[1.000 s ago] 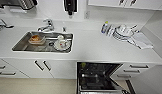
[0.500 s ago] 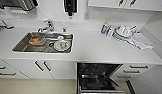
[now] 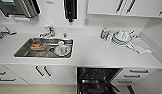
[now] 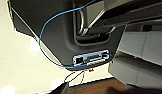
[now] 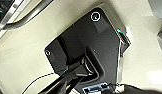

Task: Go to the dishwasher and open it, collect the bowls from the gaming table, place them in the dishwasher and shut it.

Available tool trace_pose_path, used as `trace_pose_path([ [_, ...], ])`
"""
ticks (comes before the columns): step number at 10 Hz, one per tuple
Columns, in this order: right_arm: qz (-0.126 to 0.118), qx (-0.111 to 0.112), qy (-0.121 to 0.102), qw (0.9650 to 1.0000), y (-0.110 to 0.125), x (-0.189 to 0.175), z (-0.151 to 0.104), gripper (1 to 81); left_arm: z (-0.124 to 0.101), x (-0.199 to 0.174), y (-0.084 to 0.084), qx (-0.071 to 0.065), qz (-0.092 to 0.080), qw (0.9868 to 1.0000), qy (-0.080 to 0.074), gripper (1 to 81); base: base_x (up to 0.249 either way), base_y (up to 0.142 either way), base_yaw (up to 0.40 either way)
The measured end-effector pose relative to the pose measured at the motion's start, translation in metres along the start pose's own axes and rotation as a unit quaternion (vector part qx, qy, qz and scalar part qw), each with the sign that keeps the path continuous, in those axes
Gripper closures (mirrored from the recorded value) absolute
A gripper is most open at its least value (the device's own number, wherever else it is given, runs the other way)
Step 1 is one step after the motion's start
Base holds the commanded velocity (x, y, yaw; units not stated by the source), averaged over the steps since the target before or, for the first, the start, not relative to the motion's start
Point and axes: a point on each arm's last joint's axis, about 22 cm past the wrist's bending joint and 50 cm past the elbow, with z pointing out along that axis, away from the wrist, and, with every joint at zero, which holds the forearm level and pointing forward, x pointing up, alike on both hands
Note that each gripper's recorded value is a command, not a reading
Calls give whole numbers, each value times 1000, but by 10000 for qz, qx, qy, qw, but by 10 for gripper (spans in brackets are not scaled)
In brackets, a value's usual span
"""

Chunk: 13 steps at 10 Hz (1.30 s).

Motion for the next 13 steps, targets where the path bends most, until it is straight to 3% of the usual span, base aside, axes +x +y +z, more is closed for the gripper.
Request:
trace_pose_path([
  [3,-173,444,253,9985,-54,28,50,10,-1,27,-6,41,82,9999,141,10,0,0,0],
  [6,-146,594,375,9974,-76,50,63,10,1,55,-12,70,165,9994,295,10,0,0,0],
  [8,411,560,486,9964,-69,70,63,10,4,78,-16,83,228,9988,421,10,0,0,0],
  [9,824,492,573,9937,-58,82,63,10,5,88,-18,92,261,9985,475,10,0,0,0],
  [11,1635,484,771,9823,-48,112,61,10,9,107,-23,110,317,9977,582,10,0,0,0],
  [13,2158,554,925,9705,-46,137,61,10,13,130,-28,130,380,9967,702,10,0,0,0],
])
